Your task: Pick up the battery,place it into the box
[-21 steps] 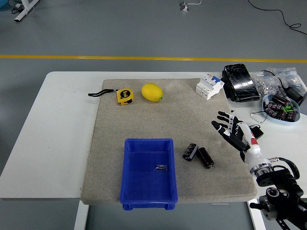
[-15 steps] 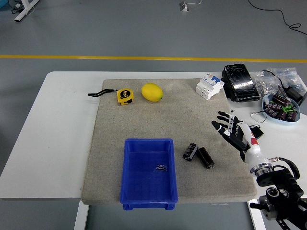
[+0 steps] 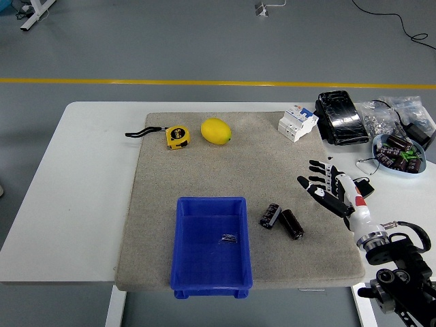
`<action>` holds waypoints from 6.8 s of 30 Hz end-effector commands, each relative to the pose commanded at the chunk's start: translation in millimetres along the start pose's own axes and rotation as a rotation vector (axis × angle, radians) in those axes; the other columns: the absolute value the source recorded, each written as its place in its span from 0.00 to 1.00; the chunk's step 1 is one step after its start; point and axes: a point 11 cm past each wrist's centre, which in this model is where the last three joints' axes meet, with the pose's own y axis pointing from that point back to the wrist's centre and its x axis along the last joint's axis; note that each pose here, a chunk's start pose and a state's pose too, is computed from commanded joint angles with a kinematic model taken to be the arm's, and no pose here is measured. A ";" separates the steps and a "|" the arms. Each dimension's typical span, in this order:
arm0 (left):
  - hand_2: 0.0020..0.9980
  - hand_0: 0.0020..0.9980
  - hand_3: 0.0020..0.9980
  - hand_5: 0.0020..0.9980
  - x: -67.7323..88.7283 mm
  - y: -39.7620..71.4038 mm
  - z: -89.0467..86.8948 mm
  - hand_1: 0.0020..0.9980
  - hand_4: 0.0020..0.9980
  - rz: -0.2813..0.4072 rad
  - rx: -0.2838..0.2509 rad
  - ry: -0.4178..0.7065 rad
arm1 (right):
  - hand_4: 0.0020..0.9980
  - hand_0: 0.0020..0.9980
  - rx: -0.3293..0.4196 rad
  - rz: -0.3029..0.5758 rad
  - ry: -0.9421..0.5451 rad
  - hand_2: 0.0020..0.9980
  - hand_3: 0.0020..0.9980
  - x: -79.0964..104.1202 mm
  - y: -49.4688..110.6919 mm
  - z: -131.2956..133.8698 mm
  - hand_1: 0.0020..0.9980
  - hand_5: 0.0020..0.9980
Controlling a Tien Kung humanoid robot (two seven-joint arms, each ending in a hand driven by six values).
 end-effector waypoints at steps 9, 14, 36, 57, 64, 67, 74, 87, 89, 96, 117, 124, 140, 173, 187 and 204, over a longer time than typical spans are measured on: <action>0.84 0.76 0.69 0.68 -15.9 3.5 -3.8 0.79 0.70 -0.047 -0.014 0.025 | 1.00 0.72 0.046 -0.054 0.189 0.82 0.82 -4.0 3.9 -5.9 0.74 0.62; 0.84 0.76 0.70 0.67 -15.4 3.7 -2.3 0.79 0.70 -0.044 -0.019 0.026 | 1.00 0.71 0.097 -0.103 0.361 0.80 0.82 -5.2 6.4 -13.7 0.74 0.50; 0.84 0.76 0.70 0.68 -13.2 3.3 -0.2 0.79 0.72 -0.045 -0.022 0.018 | 1.00 0.71 0.300 -0.343 1.038 0.79 0.81 -15.4 7.6 -25.7 0.73 0.26; 0.84 0.76 0.70 0.68 -12.1 3.2 1.8 0.79 0.73 -0.043 -0.026 0.011 | 0.98 0.68 0.323 -0.439 1.234 0.77 0.78 -14.8 -1.1 -27.1 0.70 0.22; 0.84 0.76 0.70 0.67 -11.2 3.1 3.1 0.79 0.73 -0.041 -0.028 0.009 | 0.97 0.68 0.319 -0.462 1.261 0.77 0.79 -13.4 -2.6 -24.1 0.70 0.21; 0.84 0.76 0.70 0.68 -10.7 3.1 4.3 0.79 0.73 -0.040 -0.030 0.006 | 0.96 0.68 0.318 -0.466 1.269 0.77 0.79 -12.5 -3.9 -23.3 0.70 0.20; 0.84 0.76 0.70 0.68 -10.3 3.1 5.6 0.79 0.73 -0.039 -0.032 0.004 | 0.95 0.68 0.316 -0.481 1.277 0.77 0.79 -13.0 -5.3 -21.9 0.70 0.19; 0.84 0.76 0.70 0.68 -9.6 2.9 4.8 0.79 0.73 -0.038 -0.029 -0.001 | 0.94 0.68 0.323 -0.510 1.290 0.77 0.79 -19.4 -6.3 -20.6 0.70 0.19; 0.84 0.76 0.70 0.68 -9.5 2.9 4.6 0.79 0.73 -0.038 -0.029 -0.003 | 0.94 0.68 0.327 -0.514 1.291 0.77 0.79 -20.8 -6.3 -21.2 0.70 0.19; 0.84 0.76 0.70 0.68 -9.5 2.8 3.1 0.79 0.73 -0.038 -0.025 -0.008 | 0.89 0.68 0.351 -0.511 1.280 0.76 0.67 -25.1 -5.7 -25.7 0.69 0.19; 0.84 0.75 0.70 0.68 -6.5 2.3 4.5 0.79 0.73 -0.028 -0.027 -0.010 | 0.83 0.64 0.381 -0.472 1.265 0.73 0.52 -21.2 -7.8 -41.2 0.65 0.20; 0.84 0.75 0.70 0.68 -6.8 2.3 3.0 0.79 0.73 -0.027 -0.025 -0.010 | 0.83 0.64 0.423 -0.435 1.256 0.73 0.51 -22.5 -5.6 -62.5 0.65 0.20; 0.83 0.75 0.69 0.68 -6.5 2.0 -0.7 0.79 0.73 -0.028 -0.019 -0.010 | 0.83 0.64 0.606 -0.419 1.227 0.73 0.52 -58.8 8.9 -126.5 0.65 0.23; 0.83 0.75 0.69 0.68 -5.8 1.3 -5.5 0.78 0.73 -0.042 -0.004 -0.049 | 1.00 0.73 0.764 -0.704 1.212 0.83 0.96 -141.9 32.2 -153.7 0.74 0.34; 0.83 0.75 0.69 0.68 -5.0 0.9 -7.1 0.78 0.72 -0.045 -0.004 -0.054 | 1.00 0.67 0.612 -0.440 1.092 0.79 0.85 -78.8 -12.2 -173.5 0.70 0.33; 0.83 0.75 0.69 0.68 -8.6 1.9 -4.0 0.78 0.72 -0.045 -0.014 -0.066 | 1.00 0.62 0.303 -0.223 0.916 0.76 0.79 -24.2 -17.6 -77.8 0.66 0.36</action>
